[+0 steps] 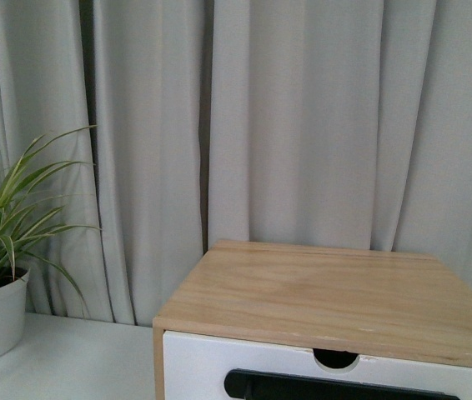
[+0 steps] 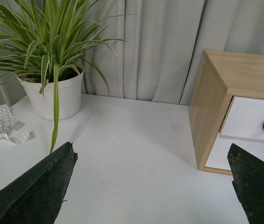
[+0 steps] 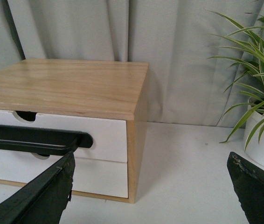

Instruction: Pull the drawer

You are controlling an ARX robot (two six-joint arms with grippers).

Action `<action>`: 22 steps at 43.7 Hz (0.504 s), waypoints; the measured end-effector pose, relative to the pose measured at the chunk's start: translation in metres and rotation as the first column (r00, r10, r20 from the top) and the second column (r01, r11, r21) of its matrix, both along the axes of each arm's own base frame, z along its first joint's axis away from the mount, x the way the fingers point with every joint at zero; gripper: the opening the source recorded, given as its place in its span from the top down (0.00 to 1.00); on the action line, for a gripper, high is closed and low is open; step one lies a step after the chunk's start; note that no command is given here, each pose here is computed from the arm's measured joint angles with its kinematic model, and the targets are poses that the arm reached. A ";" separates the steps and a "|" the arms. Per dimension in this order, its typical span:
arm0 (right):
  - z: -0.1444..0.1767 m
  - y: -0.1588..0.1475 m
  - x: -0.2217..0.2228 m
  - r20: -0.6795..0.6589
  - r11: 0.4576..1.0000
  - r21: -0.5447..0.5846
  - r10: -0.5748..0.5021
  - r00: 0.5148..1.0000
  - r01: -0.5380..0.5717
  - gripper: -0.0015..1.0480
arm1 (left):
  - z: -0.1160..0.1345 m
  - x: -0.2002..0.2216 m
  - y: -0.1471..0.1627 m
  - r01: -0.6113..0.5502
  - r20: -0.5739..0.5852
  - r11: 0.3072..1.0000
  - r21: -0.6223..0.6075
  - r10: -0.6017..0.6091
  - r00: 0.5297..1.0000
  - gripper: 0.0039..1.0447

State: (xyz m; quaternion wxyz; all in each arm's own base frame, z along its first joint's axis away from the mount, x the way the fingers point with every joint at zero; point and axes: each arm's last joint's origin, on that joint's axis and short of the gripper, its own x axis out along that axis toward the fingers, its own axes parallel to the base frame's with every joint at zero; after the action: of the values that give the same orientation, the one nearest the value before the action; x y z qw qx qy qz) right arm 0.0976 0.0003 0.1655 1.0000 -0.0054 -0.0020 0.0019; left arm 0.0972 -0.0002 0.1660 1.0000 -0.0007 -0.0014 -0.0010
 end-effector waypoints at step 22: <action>0.000 0.000 0.000 0.000 1.000 0.000 0.000 1.000 0.000 0.09 | 0.000 0.000 0.000 0.000 0.000 1.000 0.000 0.000 1.000 0.05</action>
State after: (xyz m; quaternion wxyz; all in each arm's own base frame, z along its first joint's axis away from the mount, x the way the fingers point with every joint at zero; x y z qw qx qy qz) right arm 0.0976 0.0003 0.1655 1.0000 -0.0054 -0.0020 0.0019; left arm 0.0972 -0.0002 0.1660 1.0000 -0.0007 -0.0014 -0.0010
